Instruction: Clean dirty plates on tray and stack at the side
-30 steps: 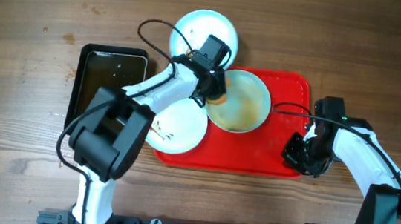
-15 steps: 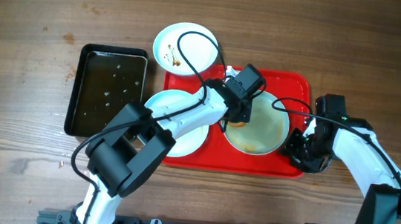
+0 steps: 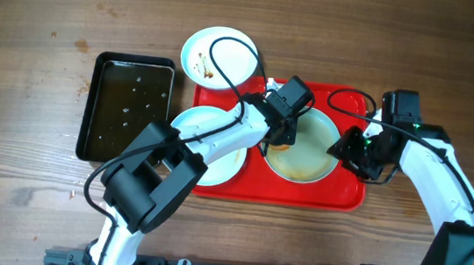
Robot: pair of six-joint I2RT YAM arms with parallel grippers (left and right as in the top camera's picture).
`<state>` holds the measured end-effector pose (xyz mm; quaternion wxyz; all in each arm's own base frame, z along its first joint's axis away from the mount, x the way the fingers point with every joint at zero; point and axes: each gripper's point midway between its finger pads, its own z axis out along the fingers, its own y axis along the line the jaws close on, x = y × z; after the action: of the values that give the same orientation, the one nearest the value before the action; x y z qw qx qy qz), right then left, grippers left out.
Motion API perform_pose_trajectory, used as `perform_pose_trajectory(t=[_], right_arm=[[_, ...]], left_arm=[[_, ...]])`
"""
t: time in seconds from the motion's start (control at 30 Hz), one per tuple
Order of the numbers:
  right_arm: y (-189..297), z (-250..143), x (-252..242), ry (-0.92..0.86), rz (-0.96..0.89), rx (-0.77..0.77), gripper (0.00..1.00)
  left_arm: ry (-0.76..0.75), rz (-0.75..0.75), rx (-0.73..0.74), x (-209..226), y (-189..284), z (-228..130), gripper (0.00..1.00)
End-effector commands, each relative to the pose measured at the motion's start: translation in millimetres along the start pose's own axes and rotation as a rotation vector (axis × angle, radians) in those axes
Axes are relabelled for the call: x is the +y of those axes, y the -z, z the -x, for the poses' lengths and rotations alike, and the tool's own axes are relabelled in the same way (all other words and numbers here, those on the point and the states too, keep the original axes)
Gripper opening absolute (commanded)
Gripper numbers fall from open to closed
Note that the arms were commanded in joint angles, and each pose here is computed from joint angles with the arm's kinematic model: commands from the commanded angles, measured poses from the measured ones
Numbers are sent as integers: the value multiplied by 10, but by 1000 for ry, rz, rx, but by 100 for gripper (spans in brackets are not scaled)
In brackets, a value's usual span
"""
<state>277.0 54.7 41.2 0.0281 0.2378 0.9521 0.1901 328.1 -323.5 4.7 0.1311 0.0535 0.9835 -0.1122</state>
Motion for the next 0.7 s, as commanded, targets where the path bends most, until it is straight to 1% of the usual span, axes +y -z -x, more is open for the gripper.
perform_pose_trajectory(t=[0.0,0.1,0.13,0.2,0.27,0.33,0.4,0.5,0.53,0.57,0.6,0.67], right_arm=[[-100,-33,34,13,-7,21,41],[-255,-101,16,13,-49,59,42],[-373,-158,-12,16,-71,97,45],[-489,-192,-66,7,-91,131,41],[-522,-201,-93,3,-98,144,41],[-518,-203,-93,8,-99,145,48],[-470,-185,-82,38,-102,147,48],[-182,-41,17,82,-146,116,49],[-48,42,33,80,-183,86,53],[42,90,-1,42,-229,62,57],[97,102,-64,1,-276,50,58],[100,83,-99,-3,-294,55,59]], left_arm=[[-29,80,128,242,-281,-410,4],[-28,80,133,245,-279,-421,4],[-29,80,134,245,-279,-422,4],[-29,81,134,247,-279,-423,4],[-29,83,137,252,-277,-431,4],[-29,83,138,251,-277,-431,4],[-29,83,138,251,-277,-431,4],[-29,82,137,251,-277,-430,4],[-29,82,137,251,-277,-430,4],[-28,82,137,251,-277,-430,4],[-29,82,137,250,-277,-430,4],[-29,82,137,250,-277,-428,4]])
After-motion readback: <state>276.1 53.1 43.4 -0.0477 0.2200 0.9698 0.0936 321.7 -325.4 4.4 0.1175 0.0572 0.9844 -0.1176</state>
